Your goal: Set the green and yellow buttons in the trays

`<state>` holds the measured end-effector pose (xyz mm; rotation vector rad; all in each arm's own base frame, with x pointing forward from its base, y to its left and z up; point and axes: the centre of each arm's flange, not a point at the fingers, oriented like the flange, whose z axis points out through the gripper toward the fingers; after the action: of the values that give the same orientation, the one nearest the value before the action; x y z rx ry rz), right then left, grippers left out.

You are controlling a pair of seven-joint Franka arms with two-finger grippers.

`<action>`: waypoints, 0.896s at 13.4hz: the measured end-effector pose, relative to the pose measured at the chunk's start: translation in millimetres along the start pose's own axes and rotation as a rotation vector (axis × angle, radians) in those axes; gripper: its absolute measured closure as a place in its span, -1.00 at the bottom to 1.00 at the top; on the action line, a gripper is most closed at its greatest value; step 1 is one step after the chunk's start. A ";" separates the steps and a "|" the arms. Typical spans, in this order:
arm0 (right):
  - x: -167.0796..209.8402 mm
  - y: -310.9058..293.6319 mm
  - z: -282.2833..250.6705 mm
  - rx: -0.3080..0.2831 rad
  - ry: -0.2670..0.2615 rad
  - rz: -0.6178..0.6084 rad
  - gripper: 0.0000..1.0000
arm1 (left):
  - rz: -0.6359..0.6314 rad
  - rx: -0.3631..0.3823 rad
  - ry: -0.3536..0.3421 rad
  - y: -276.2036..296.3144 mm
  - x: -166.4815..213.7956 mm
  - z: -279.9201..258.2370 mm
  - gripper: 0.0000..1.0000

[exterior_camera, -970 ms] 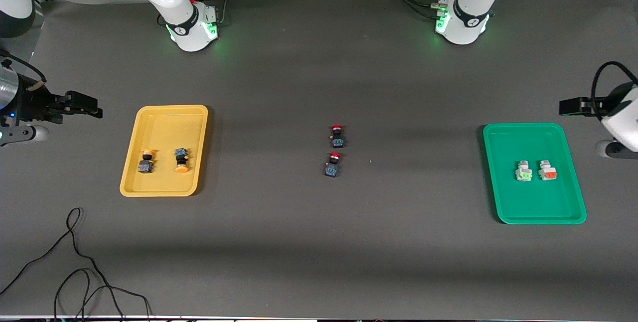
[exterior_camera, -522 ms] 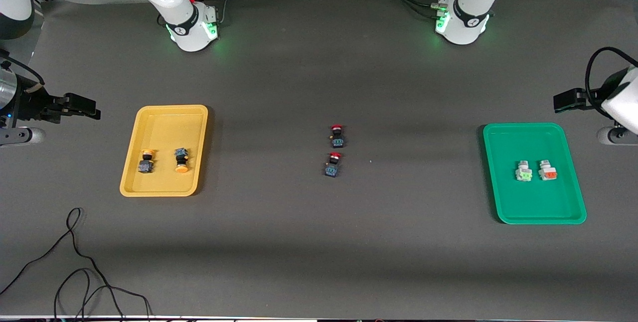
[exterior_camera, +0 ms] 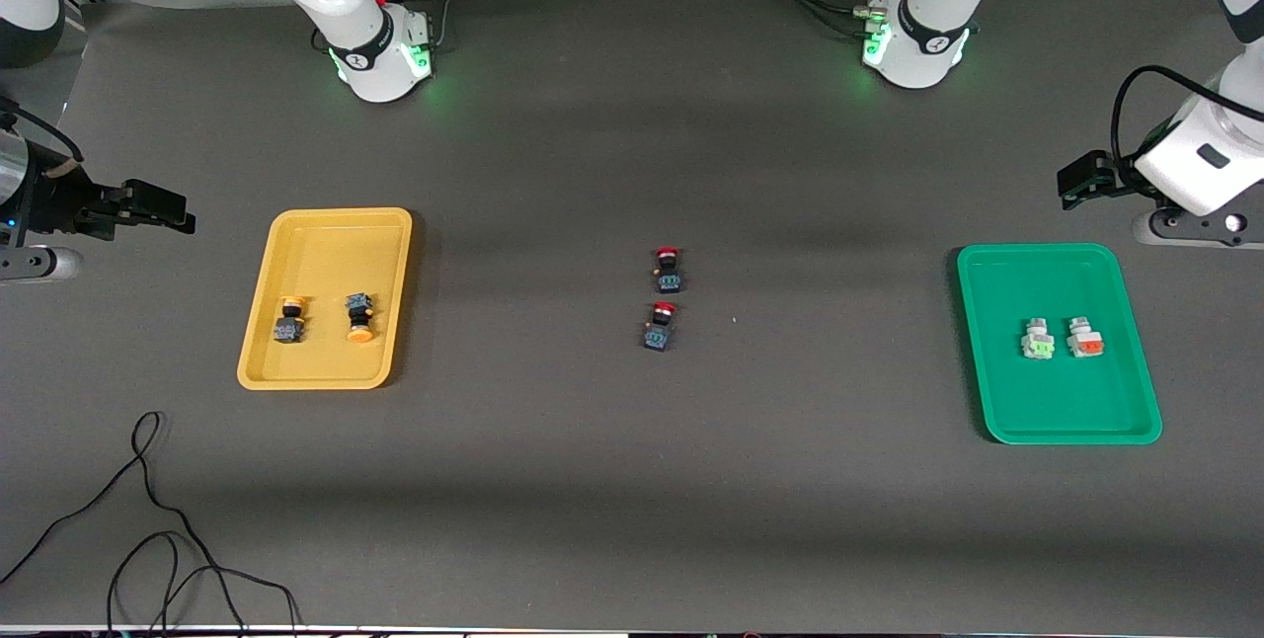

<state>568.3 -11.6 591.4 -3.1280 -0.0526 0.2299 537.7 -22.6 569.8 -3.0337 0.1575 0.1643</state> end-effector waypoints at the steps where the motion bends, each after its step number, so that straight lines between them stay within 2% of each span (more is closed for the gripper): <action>1: 0.1 -0.2 0.6 0.000 -0.001 0.000 -1.00 | 0.001 0.000 -0.003 0.8 0.1 1.7 -1.00; 6: 0.2 2.1 2.2 0.000 -0.005 0.006 -1.00 | 0.002 0.000 -0.012 1.0 -0.1 5.9 -1.00; 12: 0.6 10.0 3.4 0.001 -0.005 0.080 -1.00 | -0.003 -0.001 -0.014 -1.6 -0.3 6.6 -1.00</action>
<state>568.7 -21.6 587.9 -3.1315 0.0721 0.2386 536.8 -20.2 563.5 -3.0330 0.1521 0.1848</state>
